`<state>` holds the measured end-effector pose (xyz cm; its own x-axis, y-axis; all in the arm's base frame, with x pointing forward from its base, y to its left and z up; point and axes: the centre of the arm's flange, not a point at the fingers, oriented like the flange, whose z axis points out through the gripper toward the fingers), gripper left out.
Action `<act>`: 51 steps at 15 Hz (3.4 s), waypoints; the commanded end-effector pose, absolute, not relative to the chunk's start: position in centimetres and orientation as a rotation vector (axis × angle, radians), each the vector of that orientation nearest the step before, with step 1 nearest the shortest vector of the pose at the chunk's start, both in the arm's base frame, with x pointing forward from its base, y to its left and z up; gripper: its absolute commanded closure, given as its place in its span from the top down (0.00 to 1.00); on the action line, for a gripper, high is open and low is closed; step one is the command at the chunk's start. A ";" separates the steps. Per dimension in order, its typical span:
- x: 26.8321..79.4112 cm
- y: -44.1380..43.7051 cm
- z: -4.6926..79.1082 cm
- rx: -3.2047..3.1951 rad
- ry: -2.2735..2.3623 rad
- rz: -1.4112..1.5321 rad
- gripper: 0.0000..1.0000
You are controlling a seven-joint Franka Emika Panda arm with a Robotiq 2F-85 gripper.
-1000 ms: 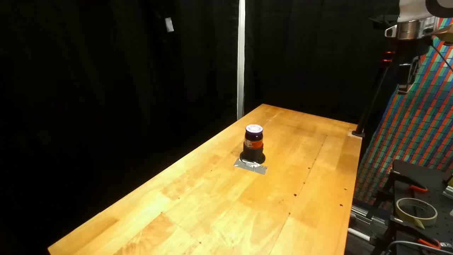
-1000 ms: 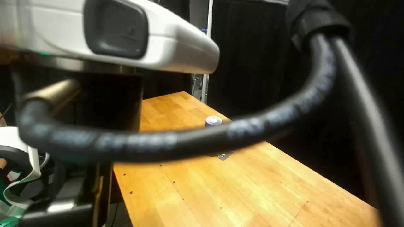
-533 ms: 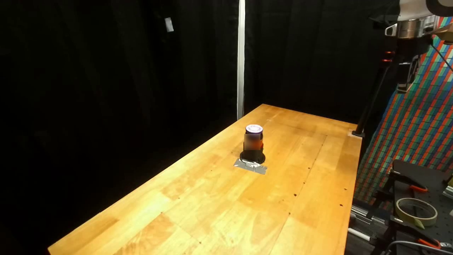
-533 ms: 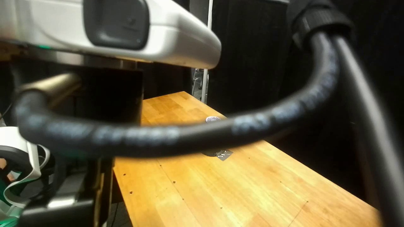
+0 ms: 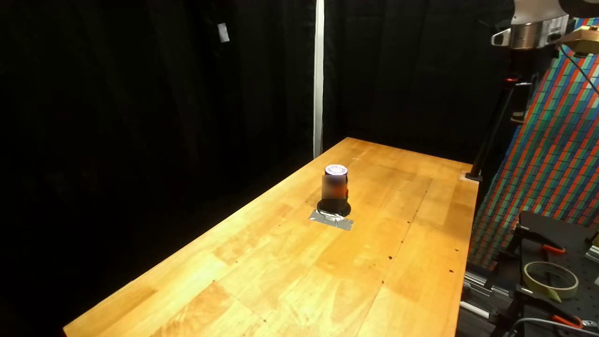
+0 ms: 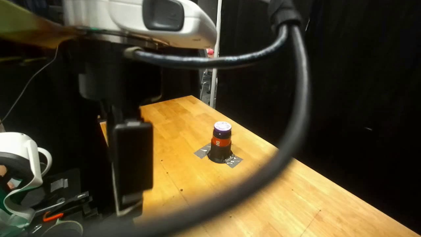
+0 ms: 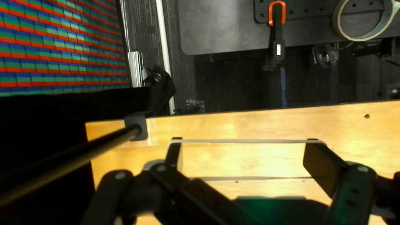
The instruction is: Put the rubber band on the jar.
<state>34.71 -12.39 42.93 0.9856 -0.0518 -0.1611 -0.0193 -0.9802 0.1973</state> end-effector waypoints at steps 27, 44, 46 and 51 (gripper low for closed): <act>65.0 14.8 31.5 3.127 0.193 0.153 1.00; 70.0 11.1 26.3 3.093 0.120 0.001 1.00; 69.5 10.8 26.0 3.103 0.128 -0.043 1.00; 69.6 10.2 26.4 3.096 0.053 0.093 1.00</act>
